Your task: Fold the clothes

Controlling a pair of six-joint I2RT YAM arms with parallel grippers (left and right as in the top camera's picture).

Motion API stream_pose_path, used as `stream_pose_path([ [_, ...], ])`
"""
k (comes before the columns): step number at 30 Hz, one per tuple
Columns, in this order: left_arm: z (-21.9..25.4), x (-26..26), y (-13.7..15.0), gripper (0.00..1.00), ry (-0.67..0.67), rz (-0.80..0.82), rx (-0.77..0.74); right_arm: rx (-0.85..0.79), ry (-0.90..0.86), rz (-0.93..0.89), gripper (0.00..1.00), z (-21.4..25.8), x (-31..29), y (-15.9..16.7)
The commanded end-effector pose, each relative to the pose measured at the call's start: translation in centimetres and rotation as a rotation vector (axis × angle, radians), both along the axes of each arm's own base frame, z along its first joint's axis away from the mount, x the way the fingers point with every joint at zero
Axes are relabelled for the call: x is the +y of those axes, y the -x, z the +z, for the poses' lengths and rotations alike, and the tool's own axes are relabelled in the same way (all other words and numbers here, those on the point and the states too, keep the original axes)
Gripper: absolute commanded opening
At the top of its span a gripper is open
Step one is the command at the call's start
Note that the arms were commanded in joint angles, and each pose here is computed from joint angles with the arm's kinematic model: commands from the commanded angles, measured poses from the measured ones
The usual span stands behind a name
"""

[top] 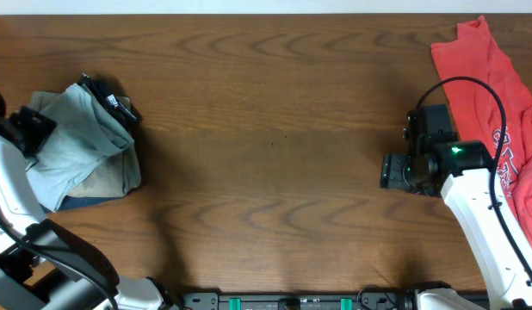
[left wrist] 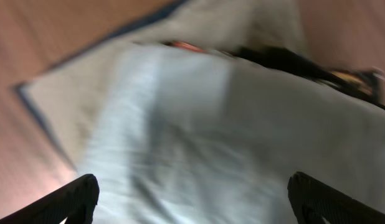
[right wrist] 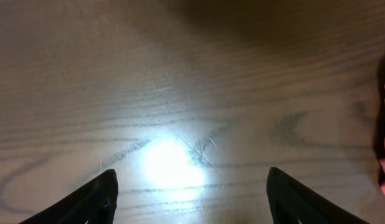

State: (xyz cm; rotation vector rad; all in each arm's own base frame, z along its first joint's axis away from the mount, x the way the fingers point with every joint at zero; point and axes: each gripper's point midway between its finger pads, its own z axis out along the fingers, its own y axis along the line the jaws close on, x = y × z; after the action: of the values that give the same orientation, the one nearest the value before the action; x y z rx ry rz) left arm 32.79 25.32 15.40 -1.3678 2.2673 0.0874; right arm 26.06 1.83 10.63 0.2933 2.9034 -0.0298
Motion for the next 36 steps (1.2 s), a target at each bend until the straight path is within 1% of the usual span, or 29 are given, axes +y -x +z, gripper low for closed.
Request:
stream_pose_path([
  [1, 0.3, -4.4, -3.2, 0.98, 0.083, -0.163, -0.065, -0.036, -0.047, 0.004, 0.76, 0.3, 0.5, -1.1],
  [7, -0.1, -14.9, -6.8, 0.98, 0.073, -0.518, -0.014, -0.179, -0.192, 0.05, 0.81, 1.6, 3.2, -4.5],
  [9, -0.4, -18.9, -7.3, 0.98, 0.064, -0.653, 0.011, -0.218, -0.213, 0.061, 0.82, 2.0, 3.6, -5.5],
  [11, -0.7, -22.5, -7.0, 0.98, 0.072, -0.755, 0.047, -0.237, -0.211, 0.071, 0.85, 2.0, 3.6, -6.1],
  [13, -1.3, -25.7, -5.6, 0.98, 0.098, -0.835, 0.11, -0.223, -0.205, 0.081, 0.88, 1.6, 3.5, -6.0],
  [14, -1.7, -27.1, -4.4, 0.98, 0.12, -0.868, 0.158, -0.199, -0.205, 0.074, 0.9, 1.3, 3.4, -5.6],
  [16, -2.4, -29.1, -1.5, 0.98, 0.164, -0.919, 0.27, -0.136, -0.201, 0.058, 0.99, 0.5, 2.9, -4.4],
  [20, -2.9, -31.2, 4.7, 0.98, 0.247, -0.974, 0.509, 0.002, -0.193, 0.037, 0.99, -0.5, 2.5, -1.2],
  [23, -3.0, -31.9, 7.9, 0.98, 0.282, -0.979, 0.63, 0.1, -0.188, 0.027, 0.99, -0.9, 2.3, 1.2],
  [25, -3.0, -32.2, 9.2, 0.98, 0.284, -0.996, 0.659, 0.135, -0.186, 0.025, 0.99, -0.9, 2.3, 2.2],
  [28, -2.9, -32.6, 10.8, 0.98, 0.268, -1.018, 0.642, 0.12, -0.186, 0.028, 0.99, -0.1, 2.2, 2.9],
  [30, -2.7, -32.0, 11.3, 0.98, 0.203, -0.987, 0.598, 0.057, -0.19, 0.03, 0.99, 0.9, 2.2, 2.8],
  [31, -2.5, -31.4, 11.5, 0.98, 0.149, -0.958, 0.559, 0.013, -0.19, 0.033, 0.99, 1.5, 2.2, 2.7],
  [33, -1.9, -30.7, 11.6, 0.98, 0.063, -0.925, 0.445, -0.118, -0.19, 0.045, 0.99, 3.1, 2.1, 2.4],
  [35, -0.9, -30.9, 11.8, 0.98, 0.011, -0.95, 0.296, -0.266, -0.182, 0.061, 0.99, 4.9, 2.0, 2.1],
  [36, -0.1, -31.2, 11.9, 0.98, -0.022, -0.976, 0.189, -0.344, -0.167, 0.066, 0.99, 5.7, 1.9, 2.1],
])
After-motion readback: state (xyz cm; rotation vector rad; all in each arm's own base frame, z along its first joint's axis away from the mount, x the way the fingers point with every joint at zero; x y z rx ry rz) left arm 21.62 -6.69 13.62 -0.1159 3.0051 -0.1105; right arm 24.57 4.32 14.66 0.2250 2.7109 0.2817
